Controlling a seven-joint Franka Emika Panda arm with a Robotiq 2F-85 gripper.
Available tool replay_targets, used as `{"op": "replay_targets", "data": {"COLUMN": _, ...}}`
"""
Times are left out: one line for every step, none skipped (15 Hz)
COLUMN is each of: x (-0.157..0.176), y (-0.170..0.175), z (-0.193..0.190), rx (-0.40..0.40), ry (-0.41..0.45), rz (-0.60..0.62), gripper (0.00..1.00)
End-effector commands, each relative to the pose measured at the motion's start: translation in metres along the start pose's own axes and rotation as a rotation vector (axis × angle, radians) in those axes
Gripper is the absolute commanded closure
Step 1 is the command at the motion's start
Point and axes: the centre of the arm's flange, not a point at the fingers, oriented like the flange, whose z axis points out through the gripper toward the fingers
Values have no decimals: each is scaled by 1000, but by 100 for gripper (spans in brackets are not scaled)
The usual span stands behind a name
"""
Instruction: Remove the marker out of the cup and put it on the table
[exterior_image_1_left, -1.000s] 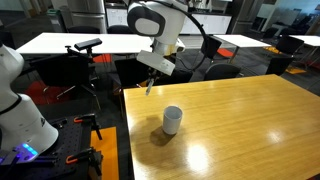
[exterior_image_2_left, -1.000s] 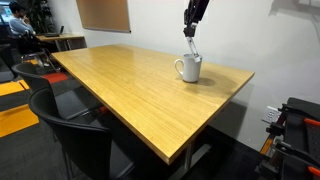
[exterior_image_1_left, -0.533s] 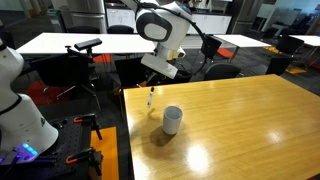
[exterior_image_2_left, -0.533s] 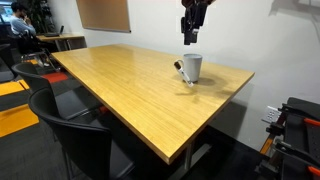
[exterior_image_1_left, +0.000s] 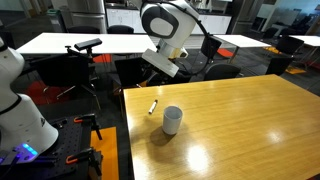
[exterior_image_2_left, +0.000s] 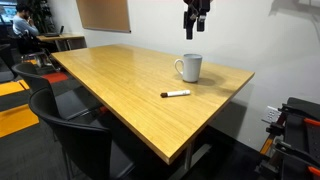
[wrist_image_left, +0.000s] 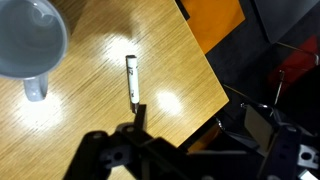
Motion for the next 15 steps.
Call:
{"op": "replay_targets", "data": {"x": -12, "y": -3, "z": -25, "rx": 15, "ry": -12, "rz": 67, "gripper": 0}}
{"op": "replay_targets", "data": {"x": -16, "y": -4, "z": -29, "rx": 16, "ry": -6, "rz": 84, "gripper": 0}}
{"op": "replay_targets", "data": {"x": -20, "y": -5, "z": -33, "rx": 14, "ry": 0, "rz": 94, "gripper": 0}}
{"op": "replay_targets", "data": {"x": -23, "y": -5, "z": -36, "rx": 4, "ry": 8, "rz": 111, "gripper": 0}}
{"op": "replay_targets", "data": {"x": -24, "y": -6, "z": -38, "rx": -3, "ry": 14, "rz": 117, "gripper": 0}}
{"op": "replay_targets", "data": {"x": -26, "y": -6, "z": -41, "rx": -13, "ry": 18, "rz": 126, "gripper": 0}}
{"op": "replay_targets", "data": {"x": -27, "y": -6, "z": -43, "rx": -15, "ry": 22, "rz": 131, "gripper": 0}}
{"op": "replay_targets", "data": {"x": -28, "y": -7, "z": -45, "rx": -15, "ry": 24, "rz": 123, "gripper": 0}}
{"op": "replay_targets", "data": {"x": -23, "y": 1, "z": -34, "rx": -14, "ry": 28, "rz": 100, "gripper": 0}}
{"op": "replay_targets", "data": {"x": -23, "y": 1, "z": -35, "rx": -15, "ry": 29, "rz": 99, "gripper": 0}}
{"op": "replay_targets", "data": {"x": -23, "y": 1, "z": -34, "rx": -14, "ry": 28, "rz": 99, "gripper": 0}}
{"op": "replay_targets", "data": {"x": -22, "y": 2, "z": -33, "rx": -12, "ry": 26, "rz": 99, "gripper": 0}}
{"op": "replay_targets", "data": {"x": -22, "y": 2, "z": -32, "rx": -10, "ry": 25, "rz": 100, "gripper": 0}}
{"op": "replay_targets", "data": {"x": -22, "y": 2, "z": -32, "rx": -10, "ry": 25, "rz": 100, "gripper": 0}}
{"op": "replay_targets", "data": {"x": -22, "y": 2, "z": -31, "rx": -9, "ry": 24, "rz": 100, "gripper": 0}}
